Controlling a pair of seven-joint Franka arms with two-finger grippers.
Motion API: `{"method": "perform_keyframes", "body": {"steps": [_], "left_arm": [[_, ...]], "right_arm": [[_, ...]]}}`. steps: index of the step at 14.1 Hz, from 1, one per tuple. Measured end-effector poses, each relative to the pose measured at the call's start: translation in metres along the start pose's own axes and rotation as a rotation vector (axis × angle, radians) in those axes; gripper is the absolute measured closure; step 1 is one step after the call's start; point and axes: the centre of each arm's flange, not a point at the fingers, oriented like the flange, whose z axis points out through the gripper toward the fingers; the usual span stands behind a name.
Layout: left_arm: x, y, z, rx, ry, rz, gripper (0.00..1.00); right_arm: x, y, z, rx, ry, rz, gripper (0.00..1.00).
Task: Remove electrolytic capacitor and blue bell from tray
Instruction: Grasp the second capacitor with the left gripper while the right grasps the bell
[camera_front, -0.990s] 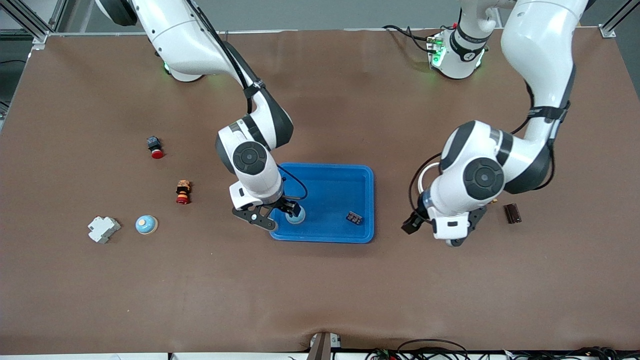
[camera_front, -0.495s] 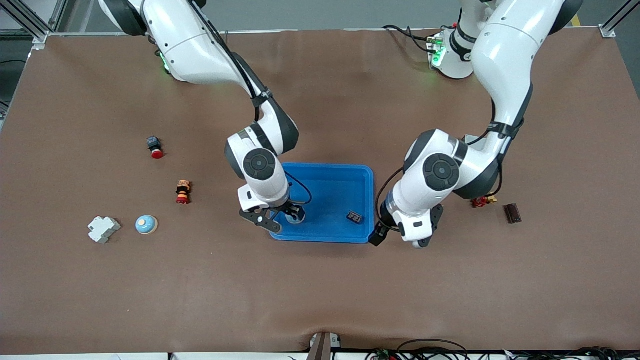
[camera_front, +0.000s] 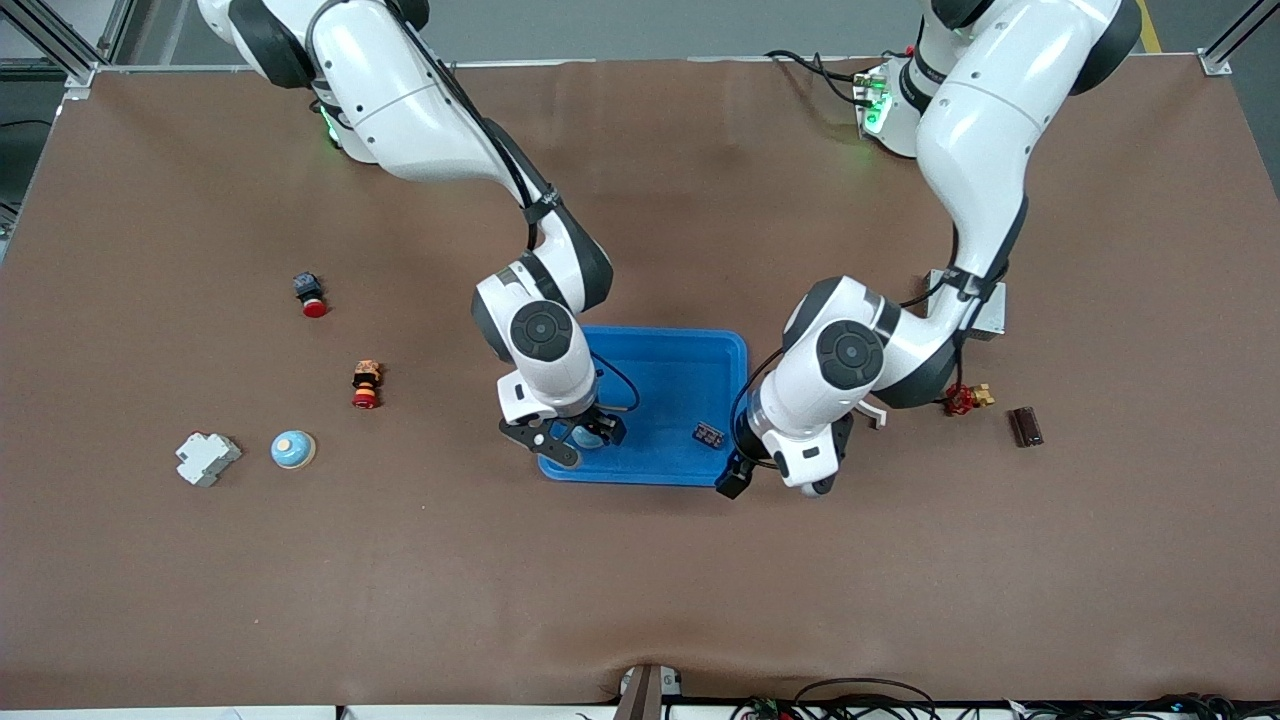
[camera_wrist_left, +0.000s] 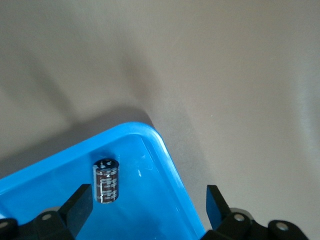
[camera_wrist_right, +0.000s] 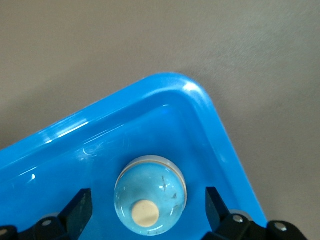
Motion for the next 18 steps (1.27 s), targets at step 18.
{"method": "perform_keyframes", "body": {"steps": [18], "left_arm": [[-0.024,-0.027,0.07,0.078,0.006,0.035,0.0]], "right_arm": [[-0.007,-0.005,0.005,0.001,0.0,0.016,0.29]]}}
